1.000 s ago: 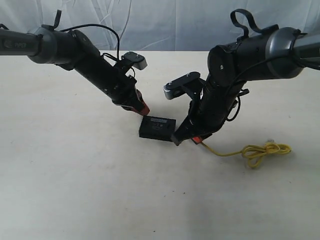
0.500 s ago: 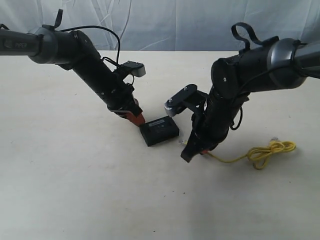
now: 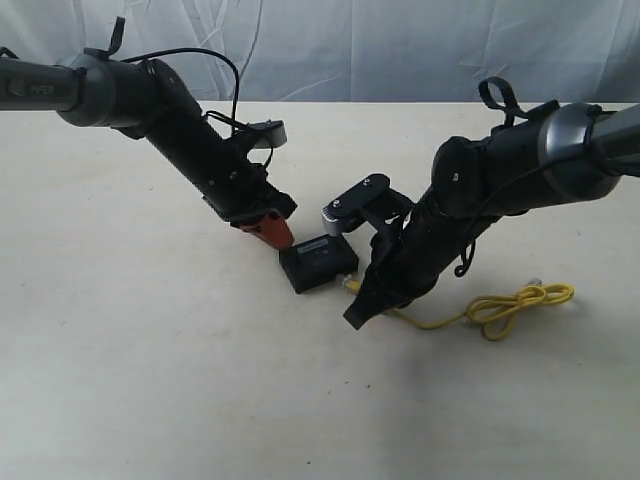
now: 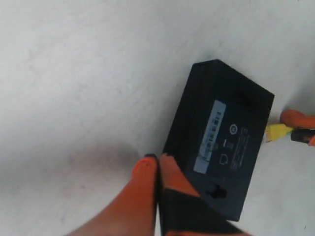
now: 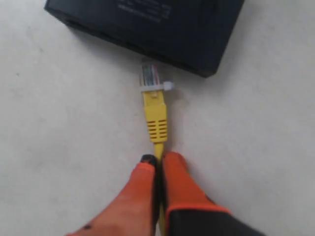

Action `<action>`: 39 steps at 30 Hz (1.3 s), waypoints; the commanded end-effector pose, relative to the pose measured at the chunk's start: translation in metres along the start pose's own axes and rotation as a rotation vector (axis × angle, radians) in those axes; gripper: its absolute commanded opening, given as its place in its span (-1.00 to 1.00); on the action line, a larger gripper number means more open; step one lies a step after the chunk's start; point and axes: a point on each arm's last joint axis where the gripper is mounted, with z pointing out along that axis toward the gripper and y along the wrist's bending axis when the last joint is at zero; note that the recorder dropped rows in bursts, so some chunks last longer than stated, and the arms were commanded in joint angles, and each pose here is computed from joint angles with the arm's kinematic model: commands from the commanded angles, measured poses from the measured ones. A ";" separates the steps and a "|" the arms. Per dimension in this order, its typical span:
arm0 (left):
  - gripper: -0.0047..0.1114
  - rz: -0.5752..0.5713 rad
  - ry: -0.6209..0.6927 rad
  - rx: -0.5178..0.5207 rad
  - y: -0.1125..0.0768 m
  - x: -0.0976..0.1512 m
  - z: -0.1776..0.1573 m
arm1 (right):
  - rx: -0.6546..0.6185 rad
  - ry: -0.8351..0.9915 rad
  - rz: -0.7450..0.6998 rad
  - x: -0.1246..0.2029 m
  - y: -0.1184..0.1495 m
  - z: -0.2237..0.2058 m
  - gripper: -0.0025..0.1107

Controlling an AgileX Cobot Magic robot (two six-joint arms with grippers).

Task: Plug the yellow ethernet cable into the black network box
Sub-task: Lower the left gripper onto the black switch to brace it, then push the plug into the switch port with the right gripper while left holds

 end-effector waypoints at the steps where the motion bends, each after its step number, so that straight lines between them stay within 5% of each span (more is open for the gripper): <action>1: -0.92 -0.030 0.027 0.042 -0.005 0.001 -0.001 | 0.008 -0.012 0.005 0.000 -0.002 0.002 -0.96; 6: -0.92 -0.058 0.089 0.117 -0.009 0.008 -0.005 | -0.004 0.004 -0.074 0.002 -0.001 0.002 -0.96; 17: -0.92 0.018 -0.009 -0.047 0.009 0.000 -0.006 | 0.013 -0.012 -0.089 0.000 -0.002 0.002 -0.96; 39: -0.92 0.068 0.078 0.180 0.006 0.013 0.023 | 0.006 -0.019 -0.127 -0.002 0.000 -0.006 -0.96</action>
